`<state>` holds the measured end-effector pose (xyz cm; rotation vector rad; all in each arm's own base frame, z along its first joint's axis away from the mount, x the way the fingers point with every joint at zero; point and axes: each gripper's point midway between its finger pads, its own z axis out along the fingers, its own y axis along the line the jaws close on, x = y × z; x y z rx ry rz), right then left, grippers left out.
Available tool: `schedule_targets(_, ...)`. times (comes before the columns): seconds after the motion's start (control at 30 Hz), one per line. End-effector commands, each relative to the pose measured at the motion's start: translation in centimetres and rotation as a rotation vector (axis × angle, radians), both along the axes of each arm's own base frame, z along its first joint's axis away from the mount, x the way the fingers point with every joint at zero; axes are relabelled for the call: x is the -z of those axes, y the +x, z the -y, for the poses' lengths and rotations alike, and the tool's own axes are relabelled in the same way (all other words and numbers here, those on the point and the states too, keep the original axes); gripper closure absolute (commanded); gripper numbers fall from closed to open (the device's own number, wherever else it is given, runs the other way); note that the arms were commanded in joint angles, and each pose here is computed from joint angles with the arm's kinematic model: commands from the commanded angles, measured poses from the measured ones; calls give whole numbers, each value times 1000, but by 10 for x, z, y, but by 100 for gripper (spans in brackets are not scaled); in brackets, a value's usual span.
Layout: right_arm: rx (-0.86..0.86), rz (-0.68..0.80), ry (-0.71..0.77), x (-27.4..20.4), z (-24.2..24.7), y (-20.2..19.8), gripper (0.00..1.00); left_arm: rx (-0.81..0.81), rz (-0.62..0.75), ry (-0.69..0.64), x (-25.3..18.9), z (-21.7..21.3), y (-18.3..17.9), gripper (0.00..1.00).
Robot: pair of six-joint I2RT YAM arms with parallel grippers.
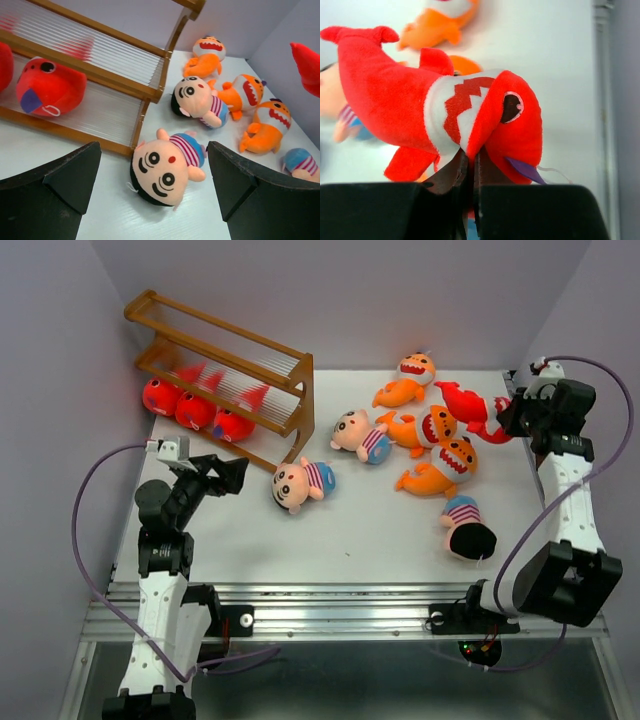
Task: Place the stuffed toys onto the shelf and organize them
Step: Grab a stuffed toy with the right arm
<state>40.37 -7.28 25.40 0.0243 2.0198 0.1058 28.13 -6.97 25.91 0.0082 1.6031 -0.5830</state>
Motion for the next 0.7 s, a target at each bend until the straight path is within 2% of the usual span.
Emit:
schedule_targets(0.0,-359,10,180,-10,-76,-43,99,168,90,-37,-21,30,-20,2)
schedule_targets(0.1,-569,-17,281,-10,-115,-83,99,256,62,-88,-17,47,-34,4)
schedule_targets(0.23,-667,-14,333,-10,-136,-109,99,352,60,-152,-24,74,-56,5)
schedule_targets(0.47,-734,-75,396,14,-161,-137,99,451,37,-246,-34,111,-84,6)
schedule_targets(0.67,-723,-74,423,19,-162,-137,99,549,-68,-247,-21,161,-101,6)
